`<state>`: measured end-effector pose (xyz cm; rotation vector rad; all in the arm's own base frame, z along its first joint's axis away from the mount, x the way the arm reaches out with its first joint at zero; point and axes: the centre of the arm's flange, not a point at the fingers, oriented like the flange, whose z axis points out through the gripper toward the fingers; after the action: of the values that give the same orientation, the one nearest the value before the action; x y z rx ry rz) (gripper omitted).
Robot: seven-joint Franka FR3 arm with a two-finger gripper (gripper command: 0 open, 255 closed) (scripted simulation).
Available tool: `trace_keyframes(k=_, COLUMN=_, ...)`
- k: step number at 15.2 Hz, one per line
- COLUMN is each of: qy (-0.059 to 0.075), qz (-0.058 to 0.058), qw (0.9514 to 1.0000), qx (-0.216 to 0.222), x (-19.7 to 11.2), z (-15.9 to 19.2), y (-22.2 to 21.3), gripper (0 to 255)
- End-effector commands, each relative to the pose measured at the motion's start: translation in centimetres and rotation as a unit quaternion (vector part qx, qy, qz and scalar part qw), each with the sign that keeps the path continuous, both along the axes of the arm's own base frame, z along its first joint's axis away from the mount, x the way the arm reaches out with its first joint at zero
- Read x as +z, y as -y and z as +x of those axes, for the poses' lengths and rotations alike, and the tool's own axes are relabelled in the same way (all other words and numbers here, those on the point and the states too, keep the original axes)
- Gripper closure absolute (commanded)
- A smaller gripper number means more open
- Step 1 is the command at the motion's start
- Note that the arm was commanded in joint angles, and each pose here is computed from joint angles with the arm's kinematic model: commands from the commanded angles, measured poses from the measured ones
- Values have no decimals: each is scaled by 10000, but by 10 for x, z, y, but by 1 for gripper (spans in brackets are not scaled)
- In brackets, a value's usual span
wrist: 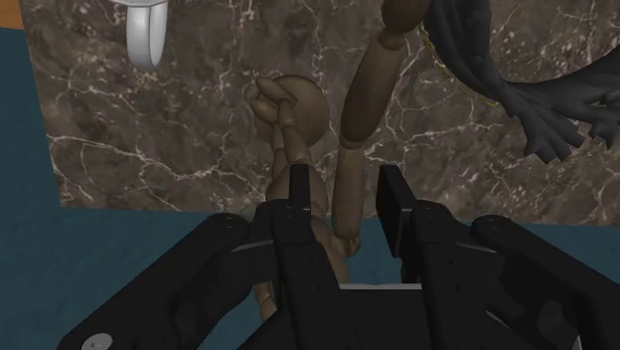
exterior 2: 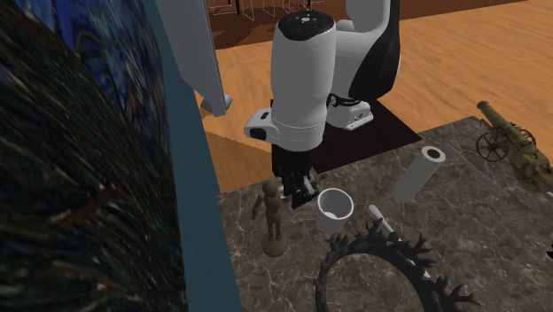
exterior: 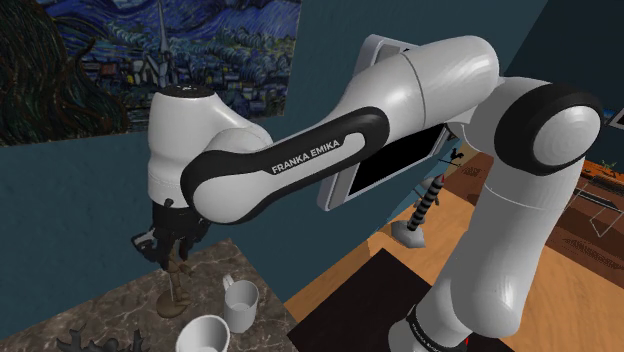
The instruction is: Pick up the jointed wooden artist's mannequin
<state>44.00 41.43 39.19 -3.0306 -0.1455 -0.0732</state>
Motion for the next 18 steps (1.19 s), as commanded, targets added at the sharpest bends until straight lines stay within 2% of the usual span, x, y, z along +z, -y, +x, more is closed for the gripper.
trace_keyframes(k=1, qy=1, qz=1, qw=10000, qx=0, x=0, z=0, y=0, gripper=255)
trace_keyframes(k=8, qy=1, qz=1, qw=10000, qx=0, x=-1, z=0, y=-1, gripper=255)
trace_keyframes(k=18, qy=1, qz=1, qw=10000, qx=0, x=52, z=0, y=-1, gripper=255)
